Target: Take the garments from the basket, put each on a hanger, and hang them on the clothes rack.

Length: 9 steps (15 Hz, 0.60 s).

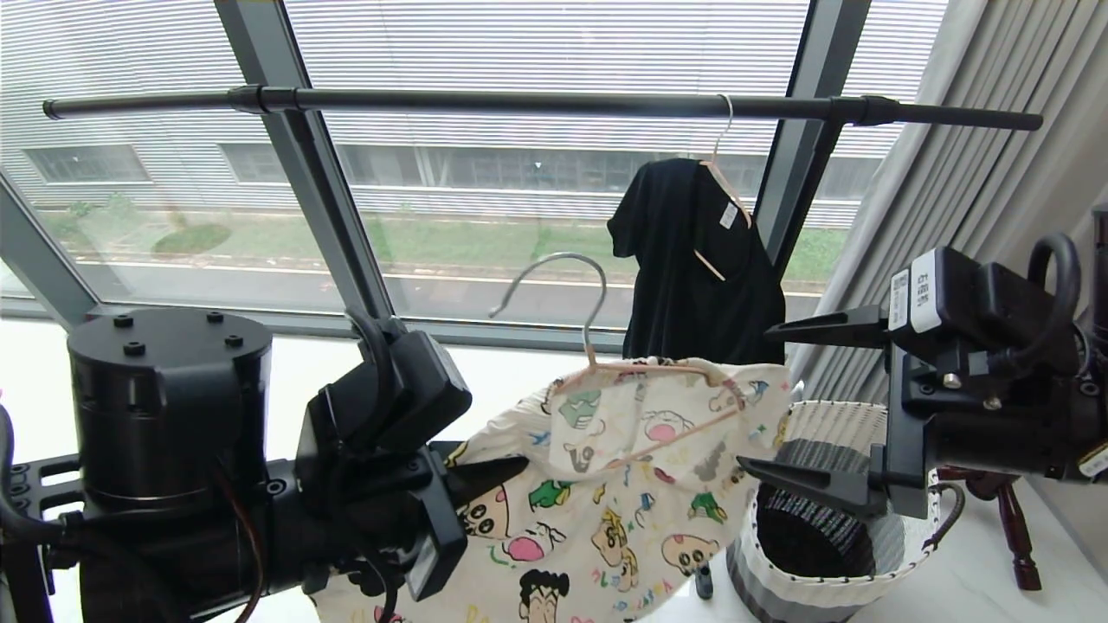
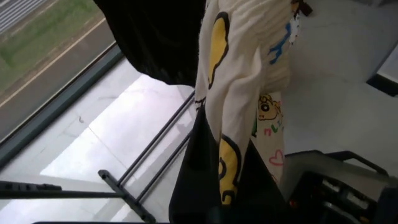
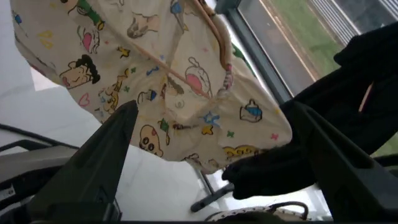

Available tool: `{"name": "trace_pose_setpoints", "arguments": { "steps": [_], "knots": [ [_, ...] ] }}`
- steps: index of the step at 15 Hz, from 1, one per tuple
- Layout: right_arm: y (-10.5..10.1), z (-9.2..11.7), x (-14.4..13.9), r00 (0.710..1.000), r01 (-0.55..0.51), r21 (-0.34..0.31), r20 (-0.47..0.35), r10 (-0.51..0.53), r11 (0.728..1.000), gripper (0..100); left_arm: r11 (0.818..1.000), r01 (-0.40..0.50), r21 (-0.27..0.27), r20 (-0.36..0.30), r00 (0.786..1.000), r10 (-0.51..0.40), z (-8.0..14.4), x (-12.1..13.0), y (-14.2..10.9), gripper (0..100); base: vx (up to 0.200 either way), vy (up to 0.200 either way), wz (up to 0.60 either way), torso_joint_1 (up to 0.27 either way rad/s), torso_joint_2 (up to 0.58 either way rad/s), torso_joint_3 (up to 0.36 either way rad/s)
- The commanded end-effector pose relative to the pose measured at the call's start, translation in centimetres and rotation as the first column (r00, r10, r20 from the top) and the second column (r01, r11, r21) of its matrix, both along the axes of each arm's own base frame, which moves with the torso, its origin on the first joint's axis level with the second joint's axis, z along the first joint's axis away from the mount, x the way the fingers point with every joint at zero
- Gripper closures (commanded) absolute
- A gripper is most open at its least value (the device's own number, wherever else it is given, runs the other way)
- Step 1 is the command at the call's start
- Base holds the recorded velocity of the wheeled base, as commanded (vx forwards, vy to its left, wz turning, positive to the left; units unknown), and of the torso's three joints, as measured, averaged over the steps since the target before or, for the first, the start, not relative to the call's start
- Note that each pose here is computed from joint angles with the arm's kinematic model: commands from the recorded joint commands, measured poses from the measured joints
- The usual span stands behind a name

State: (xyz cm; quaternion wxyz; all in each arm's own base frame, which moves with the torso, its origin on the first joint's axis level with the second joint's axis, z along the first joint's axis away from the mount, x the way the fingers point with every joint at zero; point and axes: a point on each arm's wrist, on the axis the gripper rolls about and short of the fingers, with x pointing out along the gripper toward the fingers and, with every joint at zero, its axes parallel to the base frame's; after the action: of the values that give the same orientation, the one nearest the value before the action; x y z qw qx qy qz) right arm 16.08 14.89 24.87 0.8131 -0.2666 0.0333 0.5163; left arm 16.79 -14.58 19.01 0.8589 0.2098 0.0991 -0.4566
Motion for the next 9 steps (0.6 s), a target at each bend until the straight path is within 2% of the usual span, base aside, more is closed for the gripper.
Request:
{"name": "trace_pose_setpoints", "arguments": {
  "steps": [1, 3, 5, 6, 9],
  "knots": [
    [0.6, -0.1, 0.5, 0.999, -0.050, -0.035, -0.003, 0.050, 0.998, 0, 0.998, 0.062, 0.012, -0.012, 0.998, -0.062, -0.4, -0.6, -1.4, 100, 0.000, 0.000, 0.00, 0.000, 0.00, 0.000],
    [0.6, -1.1, 0.3, 0.993, -0.109, -0.101, -0.045, 0.105, 0.989, 0, 0.992, 0.128, 0.017, 0.017, 0.992, -0.128, 0.0, -1.4, -2.4, 100, 0.000, 0.000, 0.00, 0.000, 0.00, 0.000],
    [0.5, -1.7, 0.2, 0.989, -0.127, -0.137, -0.090, 0.115, 0.982, 0, 0.981, 0.178, 0.077, 0.078, 0.980, -0.184, -0.2, -1.6, -2.9, 100, 0.000, 0.000, 0.00, 0.000, 0.00, 0.000],
    [0.5, -1.9, 0.2, 0.987, -0.131, -0.149, -0.108, 0.115, 0.980, 0, 0.977, 0.195, 0.090, 0.092, 0.975, -0.203, -0.2, -1.8, -3.0, 100, 0.000, 0.000, 0.00, 0.000, 0.00, 0.000],
    [0.2, -2.2, -0.2, 0.981, -0.138, -0.182, -0.158, 0.110, 0.974, 0, 0.971, 0.220, 0.094, 0.093, 0.969, -0.229, -0.3, -2.0, -3.7, 100, 0.000, 0.000, 0.00, 0.000, 0.00, 0.000]
  ]
}}
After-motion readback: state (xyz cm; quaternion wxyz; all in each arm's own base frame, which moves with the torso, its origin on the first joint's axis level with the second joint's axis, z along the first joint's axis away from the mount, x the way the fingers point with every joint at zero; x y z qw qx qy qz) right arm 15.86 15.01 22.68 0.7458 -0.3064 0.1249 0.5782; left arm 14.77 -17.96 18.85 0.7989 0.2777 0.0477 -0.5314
